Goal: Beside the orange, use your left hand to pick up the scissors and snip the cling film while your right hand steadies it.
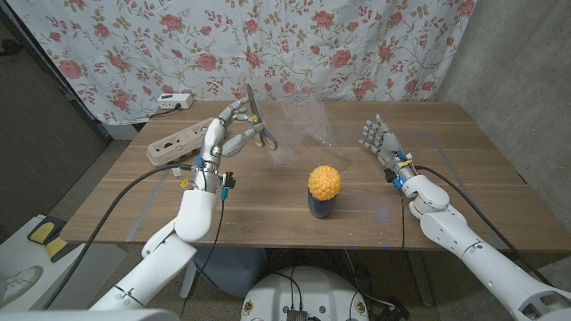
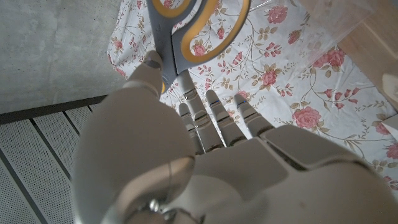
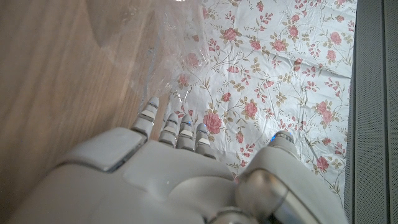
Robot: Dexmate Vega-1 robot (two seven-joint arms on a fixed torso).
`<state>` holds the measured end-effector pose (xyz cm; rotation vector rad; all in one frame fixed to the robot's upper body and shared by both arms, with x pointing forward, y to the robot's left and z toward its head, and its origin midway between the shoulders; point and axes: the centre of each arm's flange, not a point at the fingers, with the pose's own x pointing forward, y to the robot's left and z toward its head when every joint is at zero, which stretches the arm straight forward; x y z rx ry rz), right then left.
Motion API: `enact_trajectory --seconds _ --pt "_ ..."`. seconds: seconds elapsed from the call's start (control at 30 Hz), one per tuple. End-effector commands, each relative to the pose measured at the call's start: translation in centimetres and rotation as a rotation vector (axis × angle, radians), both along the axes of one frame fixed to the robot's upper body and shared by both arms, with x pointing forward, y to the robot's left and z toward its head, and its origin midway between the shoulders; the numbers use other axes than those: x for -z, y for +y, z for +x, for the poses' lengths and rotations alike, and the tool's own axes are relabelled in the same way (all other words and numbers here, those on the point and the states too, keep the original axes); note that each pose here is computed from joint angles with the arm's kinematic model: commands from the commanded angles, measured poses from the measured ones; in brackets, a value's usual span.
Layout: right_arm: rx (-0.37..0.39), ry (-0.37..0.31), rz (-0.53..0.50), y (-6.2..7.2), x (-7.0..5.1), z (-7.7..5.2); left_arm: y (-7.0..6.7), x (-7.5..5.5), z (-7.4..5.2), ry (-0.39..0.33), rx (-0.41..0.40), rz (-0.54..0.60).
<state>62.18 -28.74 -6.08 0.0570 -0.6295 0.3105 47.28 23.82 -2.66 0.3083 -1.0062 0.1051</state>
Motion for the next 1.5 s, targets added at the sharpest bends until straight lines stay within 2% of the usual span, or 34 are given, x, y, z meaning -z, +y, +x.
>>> enact_trajectory --seconds 0.03,0.33,0.6,1.1,1.5 --pt "-0.002 0.0 0.0 0.1 0.0 -0.3 0.4 0.2 0.5 0.061 0.07 -0.051" --pt "0.0 -0.001 -0.001 -0.1 0.3 -0.8 0.8 0.0 1.2 0.115 0.118 -0.046" --pt "-0.008 -0.012 -0.011 -0.1 0.3 -1.1 0.7 -0.4 1.0 0.118 0.145 -0.05" --pt "-0.04 -0.057 -0.05 1.0 -0.9 -2.4 0.7 -0.5 0.8 0.15 0.209 -0.053" --pt "-0.055 -0.095 -0.063 1.1 -1.1 -3.2 1.1 -2.6 0.2 0.146 0.218 0.005"
